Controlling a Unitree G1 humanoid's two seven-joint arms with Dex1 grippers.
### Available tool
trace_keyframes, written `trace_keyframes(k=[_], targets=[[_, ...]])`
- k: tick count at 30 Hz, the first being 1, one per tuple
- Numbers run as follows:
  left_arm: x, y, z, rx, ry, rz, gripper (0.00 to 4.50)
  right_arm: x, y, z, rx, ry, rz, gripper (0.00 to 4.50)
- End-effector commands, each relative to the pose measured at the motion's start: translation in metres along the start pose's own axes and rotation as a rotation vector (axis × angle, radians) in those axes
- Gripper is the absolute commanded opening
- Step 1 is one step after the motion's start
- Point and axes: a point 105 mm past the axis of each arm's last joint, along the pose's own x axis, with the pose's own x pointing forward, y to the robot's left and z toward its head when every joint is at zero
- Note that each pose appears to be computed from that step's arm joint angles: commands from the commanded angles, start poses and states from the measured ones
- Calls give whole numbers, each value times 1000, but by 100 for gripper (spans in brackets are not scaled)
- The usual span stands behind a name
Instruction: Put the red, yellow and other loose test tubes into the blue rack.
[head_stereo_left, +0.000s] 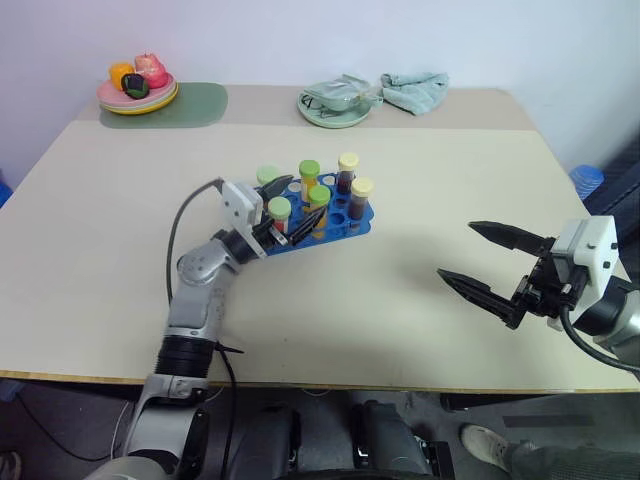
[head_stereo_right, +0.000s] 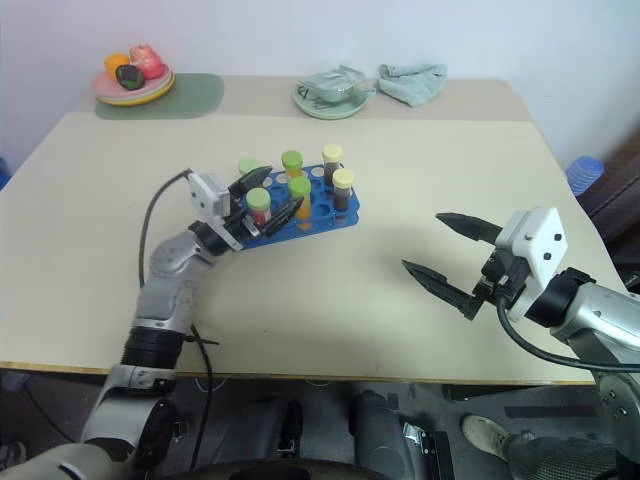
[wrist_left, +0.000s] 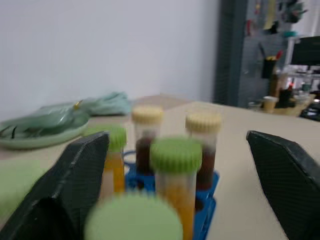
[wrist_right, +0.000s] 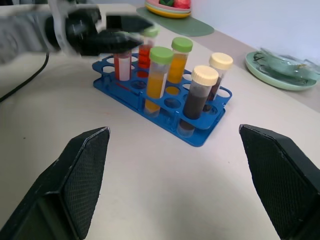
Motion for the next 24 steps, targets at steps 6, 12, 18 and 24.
trace_keyframes(k=[6, 12, 18, 24], targets=[[-61, 31, 3, -29, 130, 91, 438, 5, 8, -15, 37, -7, 14, 425], [-114, 39, -8, -28, 302, 93, 438, -6, 5, -31, 58, 12, -51, 425], [-157, 50, -2, -15, 369, 102, 438, -29, 2, -36, 74, 35, -132, 425], [-174, 54, -6, -19, 377, 84, 438, -41, -1, -48, 83, 71, -158, 425]])
